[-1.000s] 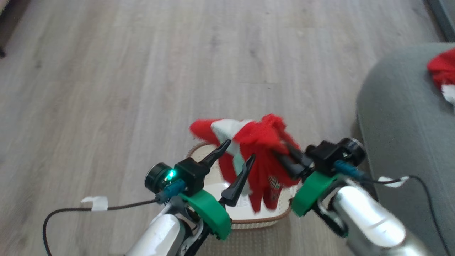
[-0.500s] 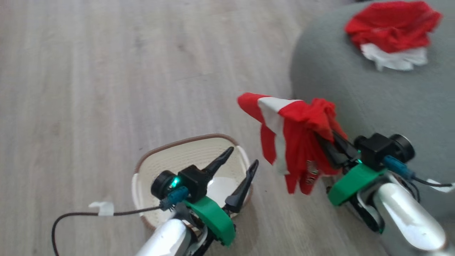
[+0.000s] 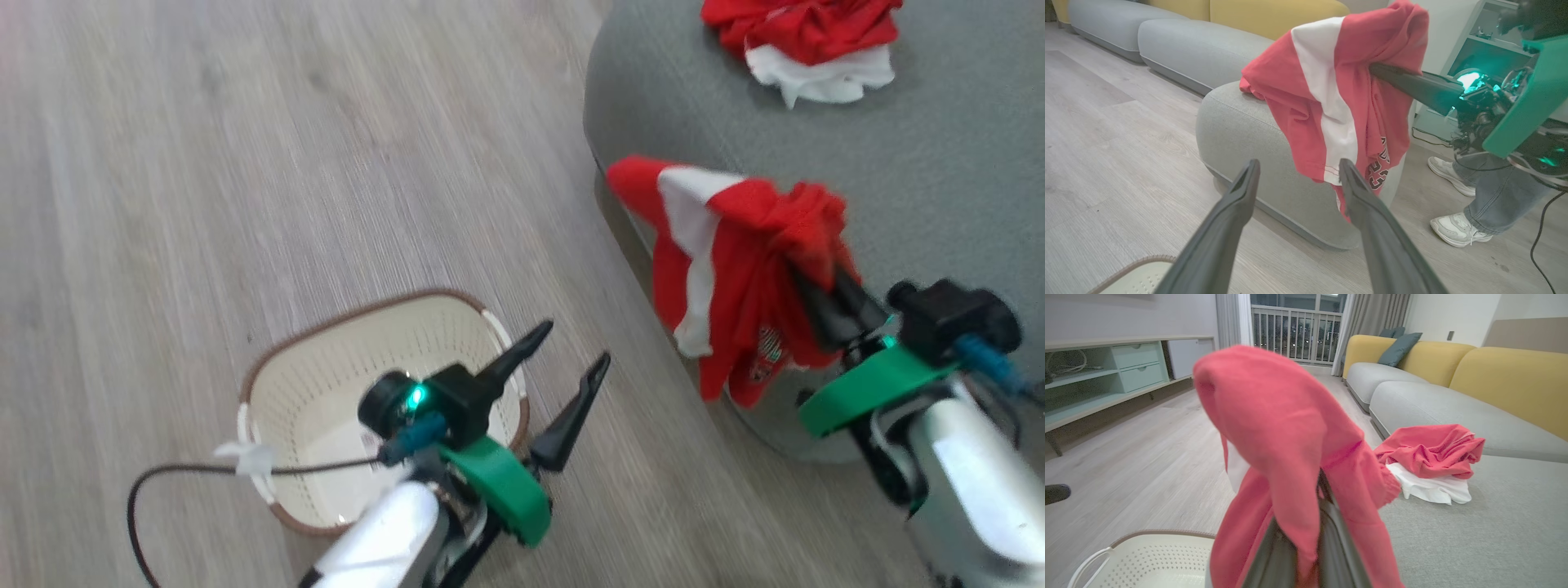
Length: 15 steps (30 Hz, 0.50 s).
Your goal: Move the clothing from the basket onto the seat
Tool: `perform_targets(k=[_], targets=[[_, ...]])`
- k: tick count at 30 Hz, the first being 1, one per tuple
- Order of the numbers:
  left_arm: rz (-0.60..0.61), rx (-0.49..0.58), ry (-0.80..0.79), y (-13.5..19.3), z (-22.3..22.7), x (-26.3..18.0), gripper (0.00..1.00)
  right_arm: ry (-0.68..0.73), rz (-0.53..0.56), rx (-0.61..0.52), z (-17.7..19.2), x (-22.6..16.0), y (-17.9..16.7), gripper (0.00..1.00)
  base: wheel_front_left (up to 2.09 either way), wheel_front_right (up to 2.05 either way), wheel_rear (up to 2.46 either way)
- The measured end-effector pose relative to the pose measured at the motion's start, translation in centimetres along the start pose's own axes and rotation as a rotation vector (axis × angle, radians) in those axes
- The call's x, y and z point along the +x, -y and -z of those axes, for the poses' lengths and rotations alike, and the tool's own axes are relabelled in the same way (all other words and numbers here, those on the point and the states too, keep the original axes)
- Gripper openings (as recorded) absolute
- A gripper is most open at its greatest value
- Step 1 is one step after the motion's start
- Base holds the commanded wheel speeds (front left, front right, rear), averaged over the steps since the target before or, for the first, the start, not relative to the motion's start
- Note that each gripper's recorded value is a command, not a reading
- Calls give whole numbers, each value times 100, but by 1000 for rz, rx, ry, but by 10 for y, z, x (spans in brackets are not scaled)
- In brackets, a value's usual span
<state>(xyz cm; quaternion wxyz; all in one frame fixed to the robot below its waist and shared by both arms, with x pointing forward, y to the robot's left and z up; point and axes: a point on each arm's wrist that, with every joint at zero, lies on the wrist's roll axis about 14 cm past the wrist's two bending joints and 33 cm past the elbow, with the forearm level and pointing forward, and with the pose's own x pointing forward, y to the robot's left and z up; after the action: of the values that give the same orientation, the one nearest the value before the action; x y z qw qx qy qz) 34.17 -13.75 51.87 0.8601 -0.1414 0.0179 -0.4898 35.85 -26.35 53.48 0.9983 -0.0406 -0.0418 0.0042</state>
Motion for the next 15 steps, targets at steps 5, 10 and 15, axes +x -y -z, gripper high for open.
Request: perform_targets(k=[5, 10, 15], targets=[[3, 11, 20, -23, -5, 21, 100, -2, 63, 0, 2, 27, 23, 0, 0, 0, 0], [-26, 40, 56, -71, -11, 46, 100, 85, 139, -7, -19, 93, 55, 0, 0, 0, 0], [-71, 3, 59, -111, 6, 57, 100, 116, 221, -18, -19, 148, 91, 0, 0, 0, 0]])
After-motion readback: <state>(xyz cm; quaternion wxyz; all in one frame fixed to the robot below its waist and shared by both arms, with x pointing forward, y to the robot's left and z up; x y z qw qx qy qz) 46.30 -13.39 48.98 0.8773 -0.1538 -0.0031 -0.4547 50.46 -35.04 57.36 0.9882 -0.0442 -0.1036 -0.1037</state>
